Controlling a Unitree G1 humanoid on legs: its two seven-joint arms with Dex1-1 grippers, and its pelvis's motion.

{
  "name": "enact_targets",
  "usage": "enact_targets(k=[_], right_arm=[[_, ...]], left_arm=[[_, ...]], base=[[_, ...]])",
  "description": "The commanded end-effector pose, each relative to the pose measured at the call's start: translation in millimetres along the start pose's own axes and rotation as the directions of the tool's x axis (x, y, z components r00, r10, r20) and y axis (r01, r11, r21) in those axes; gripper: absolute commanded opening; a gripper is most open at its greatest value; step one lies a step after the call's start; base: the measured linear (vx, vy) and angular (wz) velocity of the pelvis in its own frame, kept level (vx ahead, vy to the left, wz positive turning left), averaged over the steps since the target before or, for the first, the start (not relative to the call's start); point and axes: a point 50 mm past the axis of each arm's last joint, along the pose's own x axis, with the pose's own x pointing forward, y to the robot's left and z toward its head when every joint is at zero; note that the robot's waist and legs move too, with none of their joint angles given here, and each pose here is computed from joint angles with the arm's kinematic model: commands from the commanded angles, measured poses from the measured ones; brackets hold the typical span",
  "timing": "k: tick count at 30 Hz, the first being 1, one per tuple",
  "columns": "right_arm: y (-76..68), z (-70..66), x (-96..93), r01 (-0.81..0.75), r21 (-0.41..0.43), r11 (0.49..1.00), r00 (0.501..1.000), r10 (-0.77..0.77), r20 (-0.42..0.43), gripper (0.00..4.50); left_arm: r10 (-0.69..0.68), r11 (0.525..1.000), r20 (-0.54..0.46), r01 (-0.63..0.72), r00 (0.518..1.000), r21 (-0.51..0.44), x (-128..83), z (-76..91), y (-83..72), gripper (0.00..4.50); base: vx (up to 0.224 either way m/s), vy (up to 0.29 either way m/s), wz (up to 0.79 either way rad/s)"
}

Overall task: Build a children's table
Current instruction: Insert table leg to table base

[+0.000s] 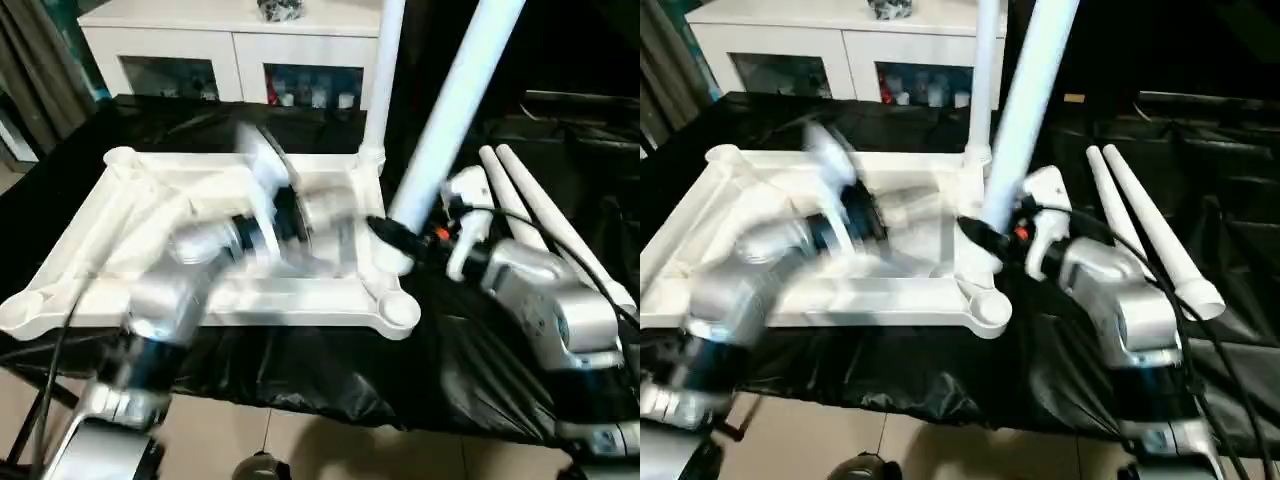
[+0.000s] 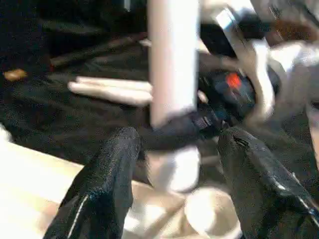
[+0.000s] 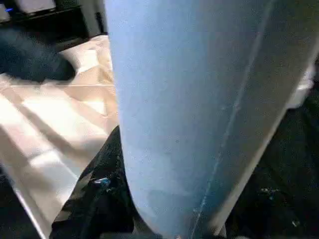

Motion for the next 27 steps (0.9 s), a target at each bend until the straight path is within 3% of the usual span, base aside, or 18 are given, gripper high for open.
enact_targets(k=[1, 3, 7, 8, 9, 12, 13, 18, 19, 27], right_arm=[[-2.0, 4.7, -6.1, 0.041, 0.025, 0.999, 0.999, -0.042, 0.030, 1.90], [2.3, 1.3, -10.0, 0.054, 0.047, 0.997, 0.998, -0.055, 0.028, 1.90], [5.4, -1.9, -10.7, 0.052, 0.042, 0.998, 0.998, -0.053, 0.018, 1.90], [5.6, -2.2, -10.8, 0.052, 0.041, 0.998, 0.998, -0.053, 0.017, 1.90], [7.0, -3.8, -10.7, 0.050, 0.035, 0.998, 0.999, -0.050, 0.010, 1.90], [8.1, -5.3, -10.5, 0.051, 0.018, 0.999, 0.999, -0.051, -0.001, 1.90], [8.3, -5.6, -10.7, 0.056, 0.017, 0.998, 0.998, -0.056, -0.002, 1.90], [10.4, -6.1, -11.6, 0.060, 0.014, 0.998, 0.998, -0.060, -0.004, 1.90], [10.8, -6.1, -11.5, 0.059, 0.014, 0.998, 0.998, -0.059, -0.005, 1.90], [13.1, -7.5, -11.5, 0.045, -0.001, 0.999, 0.999, -0.045, -0.017, 1.90]], left_arm=[[-0.064, 0.997, -0.104, 0.068, 0.993, 0.037, -2.2, -15.5, -6.2, 2.90], [-0.123, 0.986, -0.257, 0.147, 0.959, 0.078, -7.6, -40.8, -11.1, 2.90], [-0.098, 0.983, -0.348, 0.144, 0.932, 0.110, -11.3, -53.5, -7.1, 2.90], [-0.096, 0.984, -0.354, 0.143, 0.930, 0.111, -11.7, -54.4, -6.6, 2.62], [-0.095, 0.985, -0.377, 0.143, 0.922, 0.101, -13.8, -58.3, -4.8, 2.62], [-0.106, 0.986, -0.383, 0.148, 0.918, 0.082, -15.9, -60.9, -4.2, 2.49], [-0.109, 0.985, -0.389, 0.151, 0.915, 0.078, -16.4, -62.5, -4.0, 2.18], [-0.125, 0.984, -0.419, 0.167, 0.899, 0.067, -17.5, -70.6, -2.4, 1.92], [-0.125, 0.984, -0.419, 0.167, 0.900, 0.066, -17.3, -70.9, -1.8, 1.65], [-0.125, 0.984, -0.456, 0.168, 0.881, 0.054, -20.2, -78.2, 4.4, 0.99]], base=[[0.000, 0.000, 0.00], [0.000, 0.000, 0.00], [0.000, 0.000, 0.00], [0.000, 0.000, 0.00], [0.000, 0.000, 0.00], [0.000, 0.000, 0.00], [0.000, 0.000, 0.00], [0.000, 0.000, 0.00], [0.000, 0.000, 0.00], [0.000, 0.000, 0.00]])
